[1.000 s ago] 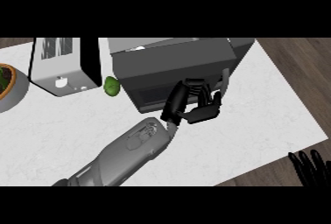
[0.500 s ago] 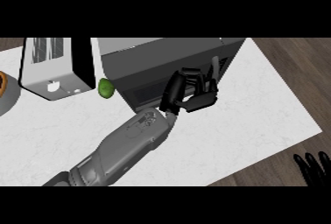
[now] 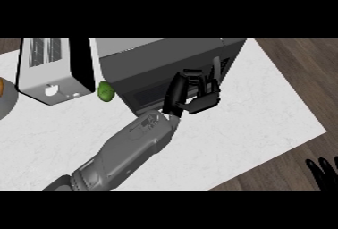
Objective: Pick up the milk, place it into the microwave and close the microwave
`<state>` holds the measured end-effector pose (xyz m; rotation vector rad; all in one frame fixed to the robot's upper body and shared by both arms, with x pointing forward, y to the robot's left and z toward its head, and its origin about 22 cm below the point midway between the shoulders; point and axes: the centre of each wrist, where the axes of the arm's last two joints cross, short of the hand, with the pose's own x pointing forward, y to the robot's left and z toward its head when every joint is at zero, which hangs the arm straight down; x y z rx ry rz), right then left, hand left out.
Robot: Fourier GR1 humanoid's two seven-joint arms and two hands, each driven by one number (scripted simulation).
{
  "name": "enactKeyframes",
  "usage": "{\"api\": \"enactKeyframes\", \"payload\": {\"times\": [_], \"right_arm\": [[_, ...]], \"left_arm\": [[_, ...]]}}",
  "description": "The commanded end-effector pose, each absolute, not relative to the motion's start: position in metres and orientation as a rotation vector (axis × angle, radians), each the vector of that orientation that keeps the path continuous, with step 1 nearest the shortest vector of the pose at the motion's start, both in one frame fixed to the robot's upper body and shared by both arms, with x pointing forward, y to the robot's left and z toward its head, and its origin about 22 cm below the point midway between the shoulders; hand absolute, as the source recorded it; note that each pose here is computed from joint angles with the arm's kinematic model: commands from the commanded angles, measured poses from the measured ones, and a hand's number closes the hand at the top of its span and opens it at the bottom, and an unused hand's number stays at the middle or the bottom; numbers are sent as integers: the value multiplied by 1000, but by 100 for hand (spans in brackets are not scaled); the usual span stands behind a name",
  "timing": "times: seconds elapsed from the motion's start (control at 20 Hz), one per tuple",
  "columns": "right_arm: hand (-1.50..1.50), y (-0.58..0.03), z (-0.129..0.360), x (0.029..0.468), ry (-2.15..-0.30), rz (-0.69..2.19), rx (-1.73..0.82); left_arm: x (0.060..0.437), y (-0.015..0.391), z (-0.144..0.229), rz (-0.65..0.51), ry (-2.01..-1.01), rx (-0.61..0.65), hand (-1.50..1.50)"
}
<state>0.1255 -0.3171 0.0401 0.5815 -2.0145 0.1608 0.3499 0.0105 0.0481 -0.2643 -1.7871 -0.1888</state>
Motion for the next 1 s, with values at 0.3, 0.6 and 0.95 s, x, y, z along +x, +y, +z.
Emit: {"api": "enactKeyframes", "payload": {"times": [0.3,0.6,0.95], "right_arm": [[-150,-318,54,124,-2036,169,657],[-150,-320,56,119,-2010,157,678],[-150,-322,63,118,-1999,175,691]], "left_arm": [[367,11,57,-173,-1801,-237,150],[368,12,57,-157,-1820,-239,150],[369,11,57,-156,-1809,-242,150]]}}
